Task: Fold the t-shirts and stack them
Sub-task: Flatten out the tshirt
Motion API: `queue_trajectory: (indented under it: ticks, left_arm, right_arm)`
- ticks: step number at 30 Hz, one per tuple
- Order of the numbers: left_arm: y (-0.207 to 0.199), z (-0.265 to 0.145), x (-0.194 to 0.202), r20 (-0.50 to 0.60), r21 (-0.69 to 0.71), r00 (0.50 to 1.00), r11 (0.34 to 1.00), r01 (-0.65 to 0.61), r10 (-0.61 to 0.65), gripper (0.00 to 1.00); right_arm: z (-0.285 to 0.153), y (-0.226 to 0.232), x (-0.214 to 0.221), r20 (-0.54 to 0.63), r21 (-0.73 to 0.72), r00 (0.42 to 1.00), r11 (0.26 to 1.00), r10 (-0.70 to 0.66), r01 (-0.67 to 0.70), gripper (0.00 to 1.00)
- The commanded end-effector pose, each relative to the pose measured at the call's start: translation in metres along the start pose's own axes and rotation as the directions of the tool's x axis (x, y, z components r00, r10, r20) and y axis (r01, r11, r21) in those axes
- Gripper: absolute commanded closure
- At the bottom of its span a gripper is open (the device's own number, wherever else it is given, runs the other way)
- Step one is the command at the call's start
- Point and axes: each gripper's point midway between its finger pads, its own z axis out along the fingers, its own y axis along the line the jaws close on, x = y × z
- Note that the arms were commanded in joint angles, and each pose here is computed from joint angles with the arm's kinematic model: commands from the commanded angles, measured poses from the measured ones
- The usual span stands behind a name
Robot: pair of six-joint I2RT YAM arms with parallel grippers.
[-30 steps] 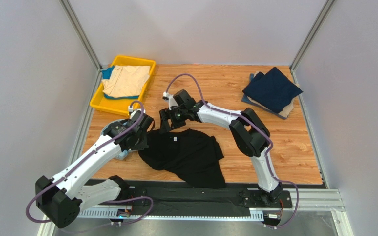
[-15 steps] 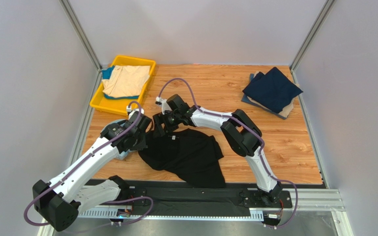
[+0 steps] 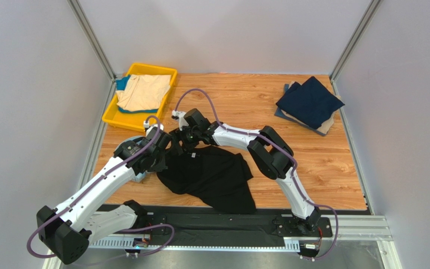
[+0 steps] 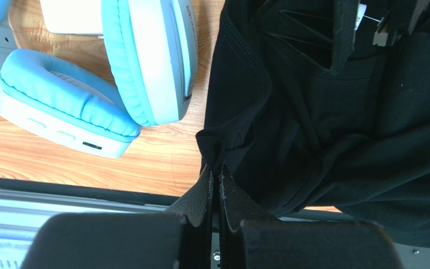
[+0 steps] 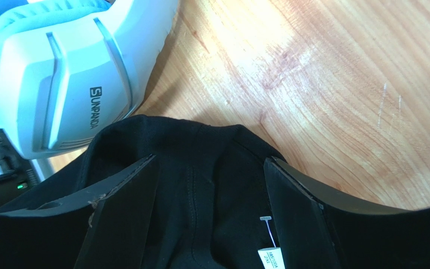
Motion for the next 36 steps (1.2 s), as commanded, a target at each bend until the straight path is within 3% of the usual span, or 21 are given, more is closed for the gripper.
queue_trajectory:
  ticks: [1,18,26,36]
  left_arm:
    - [0.000,-0.007,-0.006,0.025,0.015,1.000,1.000,0.001,-0.002,1.00]
    - [-0.009,0.001,-0.004,0.007,0.048,1.000,0.999,-0.017,0.016,1.00]
    - [-0.007,0.000,-0.002,0.001,0.041,1.000,0.999,-0.027,0.027,1.00]
    - [-0.008,0.001,-0.002,0.001,0.044,1.000,0.999,-0.027,0.027,1.00]
  right_arm:
    - [-0.013,-0.013,-0.012,0.045,0.111,0.996,0.991,-0.081,0.075,0.24]
    - [-0.067,0.011,-0.039,0.072,0.124,0.988,0.984,-0.137,0.128,0.24]
    - [-0.014,-0.015,-0.020,-0.041,0.069,0.993,0.992,-0.107,0.110,0.19]
    - [0.003,-0.028,0.009,-0.100,0.061,0.992,0.994,-0.083,0.089,0.18]
